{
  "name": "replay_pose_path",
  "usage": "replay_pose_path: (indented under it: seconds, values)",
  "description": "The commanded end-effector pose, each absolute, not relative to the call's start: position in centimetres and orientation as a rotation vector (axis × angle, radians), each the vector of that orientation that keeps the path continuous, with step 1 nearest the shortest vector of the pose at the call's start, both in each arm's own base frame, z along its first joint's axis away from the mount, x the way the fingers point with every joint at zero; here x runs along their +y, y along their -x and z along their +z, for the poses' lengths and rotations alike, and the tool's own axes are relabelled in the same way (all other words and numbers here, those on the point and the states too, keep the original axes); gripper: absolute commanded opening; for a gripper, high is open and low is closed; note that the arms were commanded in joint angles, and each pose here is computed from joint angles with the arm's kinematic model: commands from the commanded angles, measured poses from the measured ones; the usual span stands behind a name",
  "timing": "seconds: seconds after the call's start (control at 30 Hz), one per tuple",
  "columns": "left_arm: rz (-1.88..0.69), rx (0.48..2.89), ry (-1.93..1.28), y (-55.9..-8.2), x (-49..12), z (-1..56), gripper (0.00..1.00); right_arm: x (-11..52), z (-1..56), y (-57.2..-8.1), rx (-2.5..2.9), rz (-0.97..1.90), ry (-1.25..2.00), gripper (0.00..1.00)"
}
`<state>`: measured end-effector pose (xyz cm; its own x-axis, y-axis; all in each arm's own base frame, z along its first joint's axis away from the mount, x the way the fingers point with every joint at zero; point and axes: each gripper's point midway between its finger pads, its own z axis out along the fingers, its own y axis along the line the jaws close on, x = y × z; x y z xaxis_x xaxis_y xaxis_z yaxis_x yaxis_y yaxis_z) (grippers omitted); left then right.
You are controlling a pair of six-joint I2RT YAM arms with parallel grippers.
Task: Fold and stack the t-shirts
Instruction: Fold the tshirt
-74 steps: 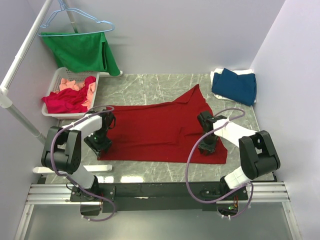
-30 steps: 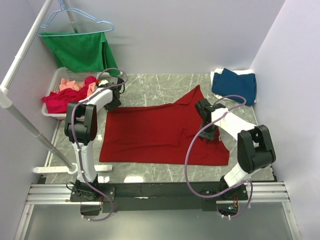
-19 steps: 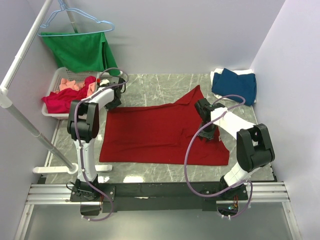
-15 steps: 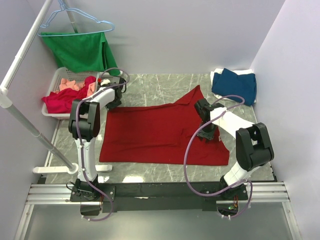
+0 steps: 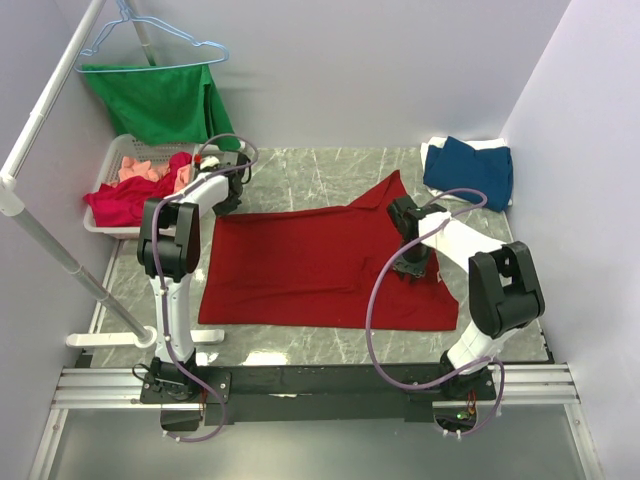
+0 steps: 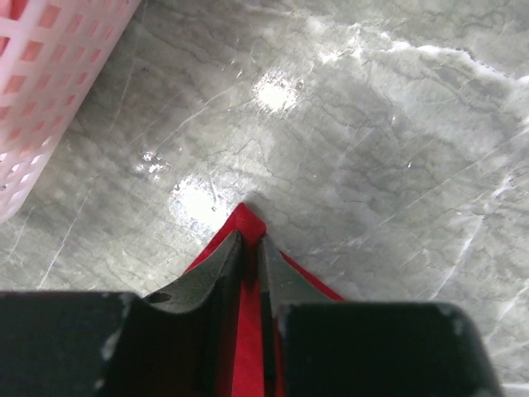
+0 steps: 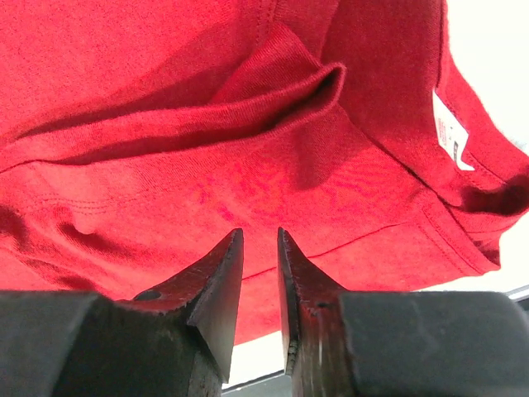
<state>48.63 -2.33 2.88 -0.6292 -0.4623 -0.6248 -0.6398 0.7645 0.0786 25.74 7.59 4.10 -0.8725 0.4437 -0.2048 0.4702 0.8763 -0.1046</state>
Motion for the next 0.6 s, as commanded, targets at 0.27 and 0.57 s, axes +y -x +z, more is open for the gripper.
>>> replay_pose_path:
  seconds: [0.27, 0.57]
  values:
    - [0.413, 2.261, 0.814, -50.2, -1.2, 8.2, 0.24, 8.1, 5.0, -27.5, 2.837, -0.208, -0.702, 0.29]
    - [0.427, 2.272, 0.798, -50.2, -1.1, 7.8, 0.01, 8.3, 4.9, -27.1, 2.841, -0.203, -0.716, 0.29]
